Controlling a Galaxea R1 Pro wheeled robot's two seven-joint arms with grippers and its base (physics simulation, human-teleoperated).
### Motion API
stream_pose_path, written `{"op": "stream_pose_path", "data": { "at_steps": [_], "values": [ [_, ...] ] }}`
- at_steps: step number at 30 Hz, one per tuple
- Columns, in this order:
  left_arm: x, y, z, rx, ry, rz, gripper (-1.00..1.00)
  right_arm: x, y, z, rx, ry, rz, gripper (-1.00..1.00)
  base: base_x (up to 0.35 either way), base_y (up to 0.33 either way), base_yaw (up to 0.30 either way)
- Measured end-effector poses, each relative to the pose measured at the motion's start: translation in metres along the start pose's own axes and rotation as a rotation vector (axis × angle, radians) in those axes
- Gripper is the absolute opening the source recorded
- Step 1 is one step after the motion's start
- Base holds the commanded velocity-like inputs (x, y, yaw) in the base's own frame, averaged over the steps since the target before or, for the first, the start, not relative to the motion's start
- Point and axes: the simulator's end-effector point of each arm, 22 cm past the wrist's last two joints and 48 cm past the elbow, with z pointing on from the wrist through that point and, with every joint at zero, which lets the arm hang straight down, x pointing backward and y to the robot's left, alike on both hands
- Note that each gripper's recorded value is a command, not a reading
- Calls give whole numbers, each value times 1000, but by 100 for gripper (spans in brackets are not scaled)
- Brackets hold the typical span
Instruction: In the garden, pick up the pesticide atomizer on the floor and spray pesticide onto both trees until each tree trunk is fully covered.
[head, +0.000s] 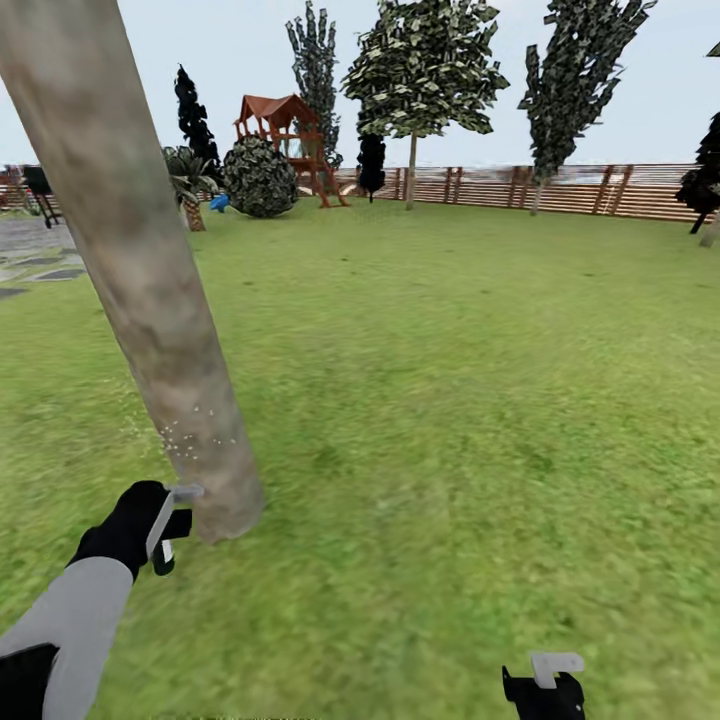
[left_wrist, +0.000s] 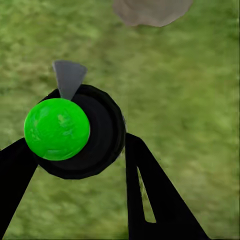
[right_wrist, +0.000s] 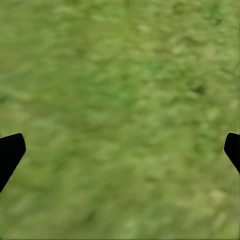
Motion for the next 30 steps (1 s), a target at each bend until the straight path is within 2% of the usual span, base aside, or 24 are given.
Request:
{"op": "stream_pose_path", "data": {
  "at_steps": [1, 3, 8, 15, 25, 30],
  "values": [
    [1, -15, -1, 21, 0, 1, -100, 0, 0, 0, 0, 0, 0, 100, 0, 0, 151],
    [1, -21, -2, 24, -1, 10, -100, 0, 0, 0, 0, 0, 0, 100, 0, 0, 47],
    [6, -6, 6, -5, -32, 18, -100, 0, 0, 0, -1, -1, -3, 100, 0, 0, 4],
    [4, -4, 6, -7, -56, 12, -100, 0, 1, 0, -2, -1, -2, 100, 126, -90, 0],
    [6, -2, 7, -16, -53, 20, -100, 0, 1, 0, -2, -1, -2, 100, 134, -247, 42],
    [23, 12, 13, -72, -29, 26, -100, 0, 2, 0, -4, -1, -2, 100, 48, -272, 265]
  ]
}}
